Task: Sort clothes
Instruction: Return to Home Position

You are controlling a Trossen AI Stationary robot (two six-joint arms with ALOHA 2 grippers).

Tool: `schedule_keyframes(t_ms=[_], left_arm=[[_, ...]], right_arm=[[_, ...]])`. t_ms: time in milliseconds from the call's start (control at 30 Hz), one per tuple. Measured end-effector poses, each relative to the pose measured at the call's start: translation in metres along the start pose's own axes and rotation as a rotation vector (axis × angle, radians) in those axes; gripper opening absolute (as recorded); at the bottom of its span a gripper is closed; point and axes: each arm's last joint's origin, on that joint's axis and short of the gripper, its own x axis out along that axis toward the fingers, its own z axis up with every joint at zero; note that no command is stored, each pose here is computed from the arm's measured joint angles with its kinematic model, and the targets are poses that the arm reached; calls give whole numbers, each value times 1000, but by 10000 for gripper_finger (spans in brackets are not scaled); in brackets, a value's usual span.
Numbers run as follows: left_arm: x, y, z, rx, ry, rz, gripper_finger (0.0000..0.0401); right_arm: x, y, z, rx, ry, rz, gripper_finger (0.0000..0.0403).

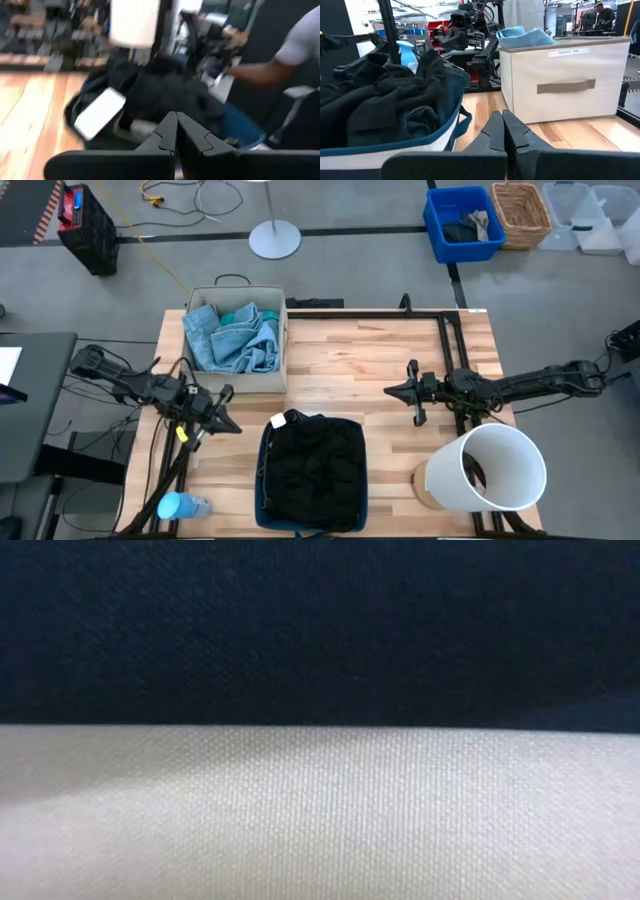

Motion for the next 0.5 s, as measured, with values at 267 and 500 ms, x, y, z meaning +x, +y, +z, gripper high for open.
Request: schedule_keyframes(t_ms=[267,500], left_arm=[[-2,3,-6,50,55,86,0],[-20,4,-4,43,13,140,0]], right_arm=[[0,2,-1,-1,17,70,0],[-1,2,-2,-10,28,71,0]])
